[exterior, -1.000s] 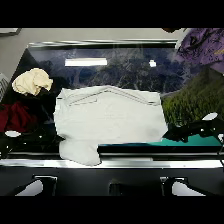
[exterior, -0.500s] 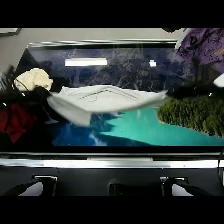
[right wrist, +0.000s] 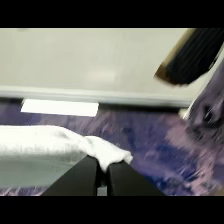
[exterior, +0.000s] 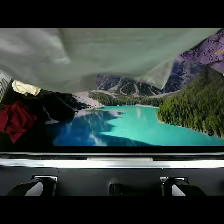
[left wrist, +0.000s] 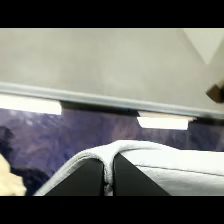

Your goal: Fold the clothes and pants, and hang the long-sleeved shirts on hangers.

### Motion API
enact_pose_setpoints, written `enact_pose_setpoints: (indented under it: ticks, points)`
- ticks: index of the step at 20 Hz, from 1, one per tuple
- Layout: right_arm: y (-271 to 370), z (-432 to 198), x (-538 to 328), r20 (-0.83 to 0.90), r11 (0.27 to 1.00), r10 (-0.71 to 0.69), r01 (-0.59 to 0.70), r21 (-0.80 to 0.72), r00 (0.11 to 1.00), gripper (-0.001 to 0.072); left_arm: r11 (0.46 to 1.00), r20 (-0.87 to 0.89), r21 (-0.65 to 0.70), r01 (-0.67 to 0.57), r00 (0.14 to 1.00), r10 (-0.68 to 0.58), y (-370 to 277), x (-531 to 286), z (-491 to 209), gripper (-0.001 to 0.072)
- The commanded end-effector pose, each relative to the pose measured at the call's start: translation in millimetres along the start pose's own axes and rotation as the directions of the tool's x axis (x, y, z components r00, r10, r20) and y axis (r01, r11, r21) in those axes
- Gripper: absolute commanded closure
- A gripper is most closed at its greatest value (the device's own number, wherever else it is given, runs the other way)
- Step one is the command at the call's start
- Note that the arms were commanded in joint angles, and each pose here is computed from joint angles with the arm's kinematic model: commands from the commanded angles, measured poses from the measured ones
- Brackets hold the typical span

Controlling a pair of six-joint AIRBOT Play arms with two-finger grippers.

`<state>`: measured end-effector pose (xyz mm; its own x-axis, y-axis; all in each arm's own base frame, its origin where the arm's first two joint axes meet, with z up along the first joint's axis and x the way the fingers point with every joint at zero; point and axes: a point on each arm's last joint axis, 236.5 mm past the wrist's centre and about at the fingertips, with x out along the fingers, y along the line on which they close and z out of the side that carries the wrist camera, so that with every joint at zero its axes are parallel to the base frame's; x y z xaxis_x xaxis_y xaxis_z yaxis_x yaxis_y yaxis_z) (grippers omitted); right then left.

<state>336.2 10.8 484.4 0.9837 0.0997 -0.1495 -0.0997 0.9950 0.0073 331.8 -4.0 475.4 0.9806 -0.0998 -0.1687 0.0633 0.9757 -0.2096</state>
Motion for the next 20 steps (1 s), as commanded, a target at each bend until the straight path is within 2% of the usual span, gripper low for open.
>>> enact_pose_setpoints:
  ticks: [1, 4, 6, 8, 10, 13, 15, 18, 20]
  points:
    - [5, 37, -96, 0.163, 0.996, -0.066, 0.074, -0.04, 0.984, 0.0678, 0.991, 0.137, -0.024, -0.132, 0.981, 0.134, 9, -87, 18, 0.0691]
    - [11, 43, -125, 0.206, 0.998, -0.067, 0.07, -0.005, 0.976, 0.0678, 0.975, 0.195, -0.067, -0.213, 0.955, 0.222, 22, -126, 20, 0.0691]
    - [9, 35, -113, 0.165, 0.998, -0.067, 0.065, 0.017, 0.984, 0.0678, 0.972, 0.164, -0.07, -0.225, 0.958, 0.233, 26, -121, 13, 0.0691]
    - [2, 14, -77, 0.057, 0.998, -0.062, 0.06, 0.031, 0.996, 0.0678, 0.975, 0.051, -0.051, -0.218, 0.974, 0.221, 31, -89, -9, 0.0691]
    - [-8, -30, -22, -0.139, 0.997, -0.053, 0.061, 0.056, 0.989, 0.0678, 0.987, -0.116, -0.034, -0.157, 0.982, 0.152, 30, -35, -47, 0.069]
    - [-25, -126, 69, -0.459, 0.991, -0.019, 0.077, 0.108, 0.888, 0.0677, 0.994, -0.395, -0.06, -0.087, 0.917, 0.056, 42, 55, -128, 0.069]
    - [-36, -203, 124, -0.626, 0.986, 0.005, 0.1, 0.133, 0.78, 0.0677, 0.994, -0.563, -0.06, -0.091, 0.825, 0.042, 63, 114, -195, 0.069]
    - [-49, -306, 186, -0.782, 0.98, 0.038, 0.129, 0.15, 0.622, 0.0677, 0.994, -0.687, -0.061, -0.086, 0.726, 0.021, 87, 202, -284, 0.069]
    - [-58, -354, 222, -0.814, 0.977, 0.04, 0.147, 0.153, 0.58, 0.0677, 0.992, -0.712, -0.075, -0.105, 0.702, 0.02, 100, 253, -337, 0.069]
